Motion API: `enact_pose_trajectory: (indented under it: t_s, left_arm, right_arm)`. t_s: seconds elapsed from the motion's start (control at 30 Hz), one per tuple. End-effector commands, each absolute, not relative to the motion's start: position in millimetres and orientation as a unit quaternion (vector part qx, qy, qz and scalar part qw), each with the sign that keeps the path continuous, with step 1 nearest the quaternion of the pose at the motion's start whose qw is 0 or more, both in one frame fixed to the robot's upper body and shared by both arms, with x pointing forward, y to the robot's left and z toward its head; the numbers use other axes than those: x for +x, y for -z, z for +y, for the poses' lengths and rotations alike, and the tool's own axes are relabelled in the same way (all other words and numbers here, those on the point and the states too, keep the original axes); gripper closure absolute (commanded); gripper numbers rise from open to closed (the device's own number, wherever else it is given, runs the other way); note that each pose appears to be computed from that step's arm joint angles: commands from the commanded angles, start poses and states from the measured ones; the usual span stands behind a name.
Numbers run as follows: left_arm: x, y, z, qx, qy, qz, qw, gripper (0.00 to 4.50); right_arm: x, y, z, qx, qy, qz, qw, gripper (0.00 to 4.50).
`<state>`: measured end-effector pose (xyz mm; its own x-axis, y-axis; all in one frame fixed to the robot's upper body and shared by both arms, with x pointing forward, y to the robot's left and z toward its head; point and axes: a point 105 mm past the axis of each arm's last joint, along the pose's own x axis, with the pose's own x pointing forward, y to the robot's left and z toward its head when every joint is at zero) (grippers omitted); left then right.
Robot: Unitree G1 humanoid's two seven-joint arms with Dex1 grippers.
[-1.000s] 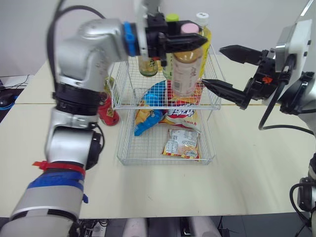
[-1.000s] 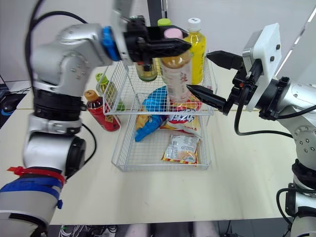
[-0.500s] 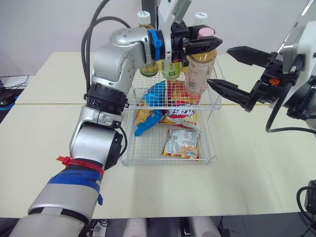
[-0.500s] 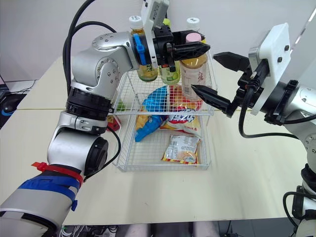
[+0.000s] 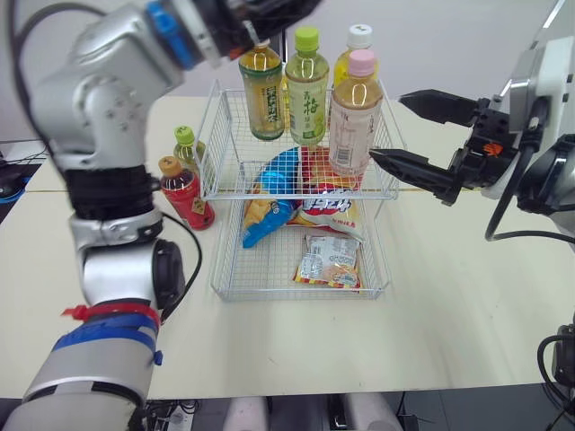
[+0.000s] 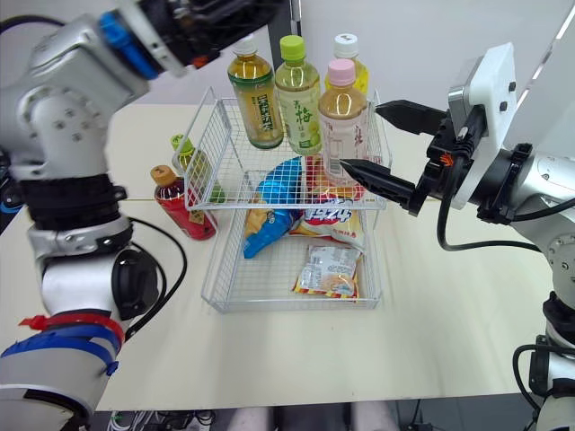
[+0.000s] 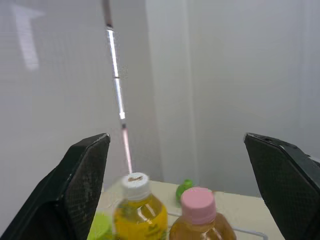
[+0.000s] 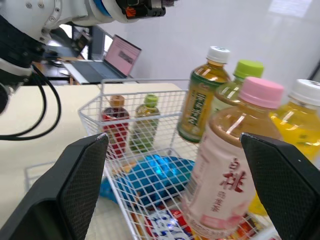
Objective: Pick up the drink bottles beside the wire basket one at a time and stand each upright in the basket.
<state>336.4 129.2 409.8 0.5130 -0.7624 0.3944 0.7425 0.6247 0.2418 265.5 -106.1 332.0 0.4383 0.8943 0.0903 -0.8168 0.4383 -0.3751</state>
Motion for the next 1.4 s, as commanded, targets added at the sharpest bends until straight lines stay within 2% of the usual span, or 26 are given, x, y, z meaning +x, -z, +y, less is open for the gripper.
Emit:
enact_pose_trajectory:
  t_s: [0.03,0.2,0.27,0.4,0.6,0.77,0.9,1.17,1.4]
  left_arm:
    - [322,-402,178,0.044,0.33,-0.247,0.91,0.04]
    - [307,-354,237,0.069,0.201,-0.205,0.955,0.04]
    - [295,-336,261,0.052,0.151,-0.198,0.967,0.04]
    - [264,-286,289,0.03,0.104,-0.155,0.982,0.04]
    - [209,-208,295,0.018,0.065,-0.05,0.996,0.04]
    - [192,-190,283,0.01,0.073,-0.022,0.997,0.04]
    - [202,-198,282,0.015,0.078,-0.037,0.996,0.04]
    - [272,-224,267,0.034,0.086,-0.081,0.992,0.04]
    - [328,-231,259,0.042,0.077,-0.087,0.992,0.04]
  right_arm:
    - [259,-346,-99,-0.137,-0.544,-0.16,0.812,0.0]
    - [269,-336,-79,-0.135,-0.588,-0.149,0.783,0.0]
    - [271,-335,-72,-0.137,-0.603,-0.154,0.77,0.0]
    - [275,-334,-68,-0.144,-0.626,-0.155,0.75,0.0]
    - [277,-332,-57,-0.139,-0.656,-0.161,0.724,0.0]
    - [282,-330,-55,-0.136,-0.663,-0.162,0.718,0.0]
    - [283,-329,-54,-0.137,-0.663,-0.164,0.717,0.0]
    - [280,-331,-57,-0.147,-0.639,-0.169,0.735,0.0]
    - [276,-333,-62,-0.158,-0.617,-0.169,0.752,0.0]
